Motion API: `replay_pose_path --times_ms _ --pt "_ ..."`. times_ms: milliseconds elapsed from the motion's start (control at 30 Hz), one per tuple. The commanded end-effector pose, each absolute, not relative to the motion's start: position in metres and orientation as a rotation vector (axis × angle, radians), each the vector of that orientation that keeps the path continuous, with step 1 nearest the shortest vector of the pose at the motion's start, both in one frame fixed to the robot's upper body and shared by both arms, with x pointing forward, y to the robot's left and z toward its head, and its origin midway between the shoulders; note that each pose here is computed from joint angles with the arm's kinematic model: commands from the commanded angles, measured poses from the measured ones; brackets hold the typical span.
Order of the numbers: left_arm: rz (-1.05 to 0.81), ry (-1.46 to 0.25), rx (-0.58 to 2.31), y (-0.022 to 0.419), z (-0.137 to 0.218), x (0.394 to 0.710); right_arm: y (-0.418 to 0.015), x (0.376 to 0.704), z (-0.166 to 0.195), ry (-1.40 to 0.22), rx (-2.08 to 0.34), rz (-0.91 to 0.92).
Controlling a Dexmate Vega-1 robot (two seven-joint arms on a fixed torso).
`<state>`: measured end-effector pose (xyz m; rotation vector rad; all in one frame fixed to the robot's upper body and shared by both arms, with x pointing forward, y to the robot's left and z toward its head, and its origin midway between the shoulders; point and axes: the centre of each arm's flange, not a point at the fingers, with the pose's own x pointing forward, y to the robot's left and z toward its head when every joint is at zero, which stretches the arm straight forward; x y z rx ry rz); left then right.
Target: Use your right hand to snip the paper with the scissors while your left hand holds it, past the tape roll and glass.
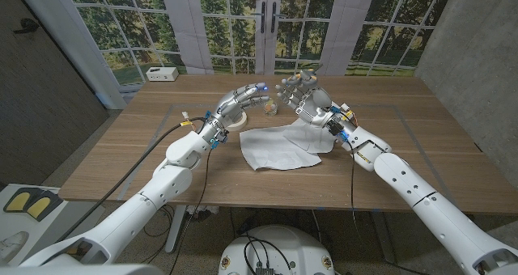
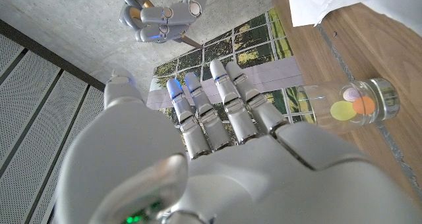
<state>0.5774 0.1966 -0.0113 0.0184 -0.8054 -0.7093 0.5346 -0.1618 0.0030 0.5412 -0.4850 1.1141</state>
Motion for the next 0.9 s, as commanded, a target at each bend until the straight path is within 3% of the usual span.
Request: replay_pose_path --times_ms 33,900 --pt "-0.709 -0.796 0.017 0.1966 -0.0142 0.5760 -0.1613 0.5378 -0.0005 -0.477 0.551 1.103" --pt "-0.706 -0.787 0.013 0.1953 -0.0183 0.5763 -0.1650 0.5368 -0.0007 -0.439 0.494 1.053"
